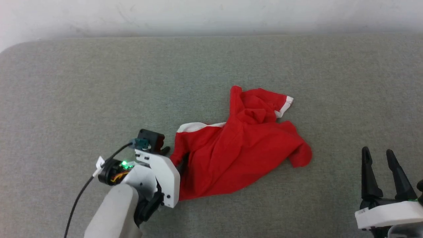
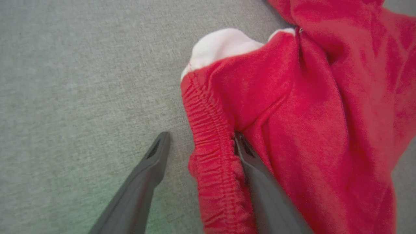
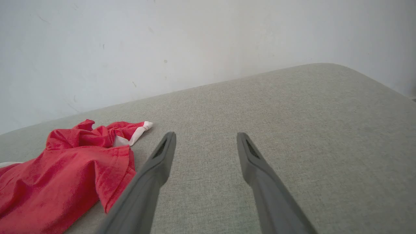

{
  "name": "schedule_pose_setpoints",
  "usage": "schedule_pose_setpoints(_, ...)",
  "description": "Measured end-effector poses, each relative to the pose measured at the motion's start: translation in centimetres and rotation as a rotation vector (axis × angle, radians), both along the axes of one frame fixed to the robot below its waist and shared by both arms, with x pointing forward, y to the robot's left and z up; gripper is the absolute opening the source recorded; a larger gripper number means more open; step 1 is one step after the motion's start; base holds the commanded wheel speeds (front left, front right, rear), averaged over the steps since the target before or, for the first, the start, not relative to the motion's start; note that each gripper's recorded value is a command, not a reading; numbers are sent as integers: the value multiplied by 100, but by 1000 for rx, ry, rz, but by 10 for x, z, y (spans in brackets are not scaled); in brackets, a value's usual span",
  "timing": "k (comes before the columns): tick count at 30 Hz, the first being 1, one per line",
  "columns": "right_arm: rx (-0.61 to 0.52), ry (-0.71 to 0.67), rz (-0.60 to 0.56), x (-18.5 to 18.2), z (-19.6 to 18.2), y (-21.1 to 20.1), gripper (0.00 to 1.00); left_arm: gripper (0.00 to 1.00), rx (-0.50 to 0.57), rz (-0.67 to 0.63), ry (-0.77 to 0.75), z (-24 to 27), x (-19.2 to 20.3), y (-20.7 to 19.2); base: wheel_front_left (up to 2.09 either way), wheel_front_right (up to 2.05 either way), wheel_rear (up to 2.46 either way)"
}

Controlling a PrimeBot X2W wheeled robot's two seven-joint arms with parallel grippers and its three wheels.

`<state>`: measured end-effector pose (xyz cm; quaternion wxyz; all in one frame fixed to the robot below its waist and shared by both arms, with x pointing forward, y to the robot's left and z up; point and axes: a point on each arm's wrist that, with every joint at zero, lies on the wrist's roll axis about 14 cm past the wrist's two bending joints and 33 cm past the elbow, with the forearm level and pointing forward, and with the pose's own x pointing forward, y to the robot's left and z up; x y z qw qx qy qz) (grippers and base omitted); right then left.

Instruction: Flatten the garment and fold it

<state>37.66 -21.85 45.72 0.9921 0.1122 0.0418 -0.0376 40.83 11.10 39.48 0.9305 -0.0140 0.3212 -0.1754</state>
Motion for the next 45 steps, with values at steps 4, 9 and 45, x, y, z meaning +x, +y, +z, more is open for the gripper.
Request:
schedule_pose_setpoints(4, 0, 1, -11, 1, -1, -3, 100, 0, -4, -5, -11, 1, 7, -3, 0, 0, 0)
schedule_pose_setpoints(9, 3, 4, -12, 1, -4, -3, 100, 0, -33, 88, -116, 18, 21, 7, 0, 0, 0)
schedule_pose_setpoints(45, -69, 168, 367, 28, -11, 109, 100, 100, -85, 831, -679, 105, -60, 163, 0, 0, 0)
